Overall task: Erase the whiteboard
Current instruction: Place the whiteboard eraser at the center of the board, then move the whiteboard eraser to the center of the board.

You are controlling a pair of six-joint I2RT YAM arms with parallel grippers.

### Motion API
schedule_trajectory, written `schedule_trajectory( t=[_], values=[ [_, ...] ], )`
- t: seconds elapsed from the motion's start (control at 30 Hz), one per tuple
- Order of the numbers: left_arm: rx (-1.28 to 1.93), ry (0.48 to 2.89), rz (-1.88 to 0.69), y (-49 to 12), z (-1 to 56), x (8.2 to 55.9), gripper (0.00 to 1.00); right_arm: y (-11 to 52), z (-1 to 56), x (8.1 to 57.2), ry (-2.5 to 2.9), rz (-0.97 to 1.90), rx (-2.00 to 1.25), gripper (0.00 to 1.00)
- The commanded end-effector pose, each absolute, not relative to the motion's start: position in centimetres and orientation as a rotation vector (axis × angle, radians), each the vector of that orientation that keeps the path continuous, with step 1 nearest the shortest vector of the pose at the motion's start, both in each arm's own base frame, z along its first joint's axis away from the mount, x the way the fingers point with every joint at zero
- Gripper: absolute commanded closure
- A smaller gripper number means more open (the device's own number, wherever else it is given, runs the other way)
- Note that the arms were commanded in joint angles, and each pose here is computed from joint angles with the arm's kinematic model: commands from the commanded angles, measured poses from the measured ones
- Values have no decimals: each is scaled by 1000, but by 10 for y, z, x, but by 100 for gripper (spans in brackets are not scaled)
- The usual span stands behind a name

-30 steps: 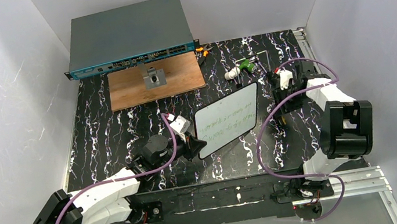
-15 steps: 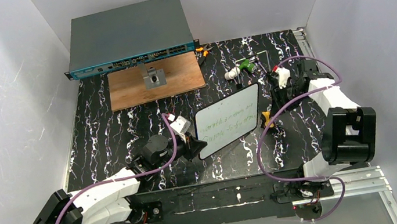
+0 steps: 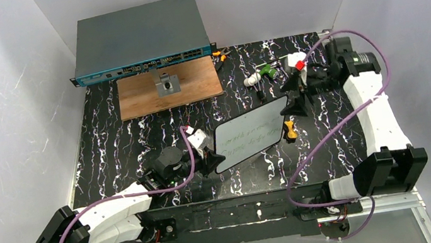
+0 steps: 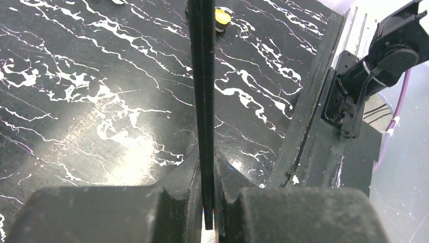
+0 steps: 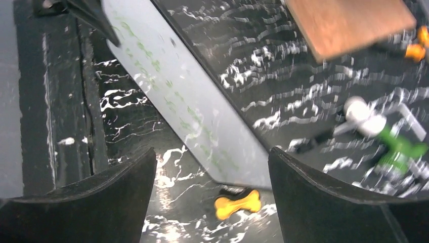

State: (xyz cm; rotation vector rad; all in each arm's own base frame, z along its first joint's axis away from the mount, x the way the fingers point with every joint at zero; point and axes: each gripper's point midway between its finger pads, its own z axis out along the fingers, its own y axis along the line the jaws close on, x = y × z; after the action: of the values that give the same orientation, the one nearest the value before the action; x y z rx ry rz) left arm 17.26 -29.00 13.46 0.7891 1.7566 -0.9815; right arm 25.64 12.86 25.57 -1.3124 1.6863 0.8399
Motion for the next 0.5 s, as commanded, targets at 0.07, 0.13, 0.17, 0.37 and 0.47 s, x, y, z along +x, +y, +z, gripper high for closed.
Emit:
schedule_trajectory(
  t=[0.07,0.13,0.17,0.37,0.47],
  values=[
    [909,1670,-990,-298,144,167,100,178,290,238,1516,916,-1613,14],
    [910,1670,-995,-299,146,167,100,189,285,241,1535,928,-1657,16],
    [910,1671,-997,-299,146,167,100,192,280,243,1554,935,-1675,17],
    [912,1676,-1005,-300,146,167,100,203,247,240,1676,1004,-1771,36],
    [911,1674,-1006,-301,146,167,100,205,233,236,1709,998,-1809,44]
  ],
)
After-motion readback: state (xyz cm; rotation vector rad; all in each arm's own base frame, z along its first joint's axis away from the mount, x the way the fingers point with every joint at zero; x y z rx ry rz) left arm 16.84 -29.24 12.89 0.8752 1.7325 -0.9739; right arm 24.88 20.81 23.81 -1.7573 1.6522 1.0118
